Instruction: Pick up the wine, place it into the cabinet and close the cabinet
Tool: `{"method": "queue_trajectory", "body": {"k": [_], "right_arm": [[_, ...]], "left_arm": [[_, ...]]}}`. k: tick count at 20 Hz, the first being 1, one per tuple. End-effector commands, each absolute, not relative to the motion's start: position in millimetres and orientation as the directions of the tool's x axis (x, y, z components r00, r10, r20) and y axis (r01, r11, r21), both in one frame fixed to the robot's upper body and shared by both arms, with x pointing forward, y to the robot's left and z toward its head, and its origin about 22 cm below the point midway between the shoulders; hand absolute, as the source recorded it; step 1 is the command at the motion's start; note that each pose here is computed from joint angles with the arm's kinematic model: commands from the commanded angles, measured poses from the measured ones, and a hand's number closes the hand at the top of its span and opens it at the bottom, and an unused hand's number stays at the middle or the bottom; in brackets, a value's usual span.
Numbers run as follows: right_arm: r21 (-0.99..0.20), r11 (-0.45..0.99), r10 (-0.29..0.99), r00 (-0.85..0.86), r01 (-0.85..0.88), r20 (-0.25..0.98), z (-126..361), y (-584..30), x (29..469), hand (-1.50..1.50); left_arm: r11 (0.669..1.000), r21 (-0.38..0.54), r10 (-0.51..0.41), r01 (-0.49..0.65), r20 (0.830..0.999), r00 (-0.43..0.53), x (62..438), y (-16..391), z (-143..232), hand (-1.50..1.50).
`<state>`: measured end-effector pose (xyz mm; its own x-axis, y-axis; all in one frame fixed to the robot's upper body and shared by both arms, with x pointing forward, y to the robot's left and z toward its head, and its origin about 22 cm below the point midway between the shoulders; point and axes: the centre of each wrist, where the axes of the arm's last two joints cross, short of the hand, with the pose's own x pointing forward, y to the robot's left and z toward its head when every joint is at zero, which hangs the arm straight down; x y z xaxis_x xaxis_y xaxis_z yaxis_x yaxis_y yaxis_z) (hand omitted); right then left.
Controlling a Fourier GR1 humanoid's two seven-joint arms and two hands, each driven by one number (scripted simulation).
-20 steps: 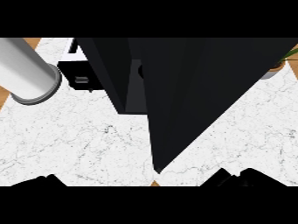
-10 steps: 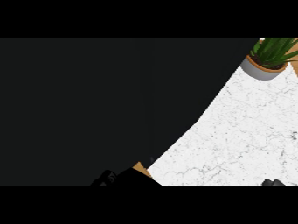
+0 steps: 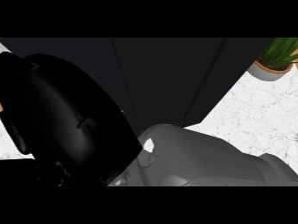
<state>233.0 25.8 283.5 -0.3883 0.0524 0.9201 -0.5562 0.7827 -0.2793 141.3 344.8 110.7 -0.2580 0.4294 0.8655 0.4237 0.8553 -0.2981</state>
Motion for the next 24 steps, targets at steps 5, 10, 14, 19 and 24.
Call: {"method": "queue_trajectory", "body": {"k": [5, 10, 14, 19, 24], "right_arm": [[-0.276, 0.852, 0.122, -0.344, -0.445, 0.931, 285.8, 47.3, 314.6, 1.5], [-0.239, 0.897, 0.134, -0.287, -0.372, 0.948, 256.7, 32.3, 361.4, 1.5], [-0.289, 0.903, 0.196, -0.292, -0.318, 0.936, 245.8, 10.3, 387.5, 1.5], [-0.321, 0.902, 0.245, -0.271, -0.288, 0.931, 209.6, -12.3, 398.3, 1.5], [-0.364, 0.898, 0.282, -0.312, -0.246, 0.907, 198.5, -32.3, 407.0, 1.5]], "left_arm": [[0.85, -0.306, 0.438, 0.428, 0.863, -0.253, 146.5, 374.4, 113.8, 1.5], [0.863, -0.28, 0.415, 0.421, 0.868, -0.272, 153.7, 370.7, 128.9, 1.5], [0.862, -0.264, 0.41, 0.432, 0.864, -0.292, 156.6, 378.5, 133.6, 1.5], [0.863, -0.288, 0.429, 0.416, 0.852, -0.299, 155.6, 371.2, 130.6, 1.5], [0.865, -0.27, 0.415, 0.422, 0.859, -0.301, 159.3, 371.1, 137.7, 1.5]]}}
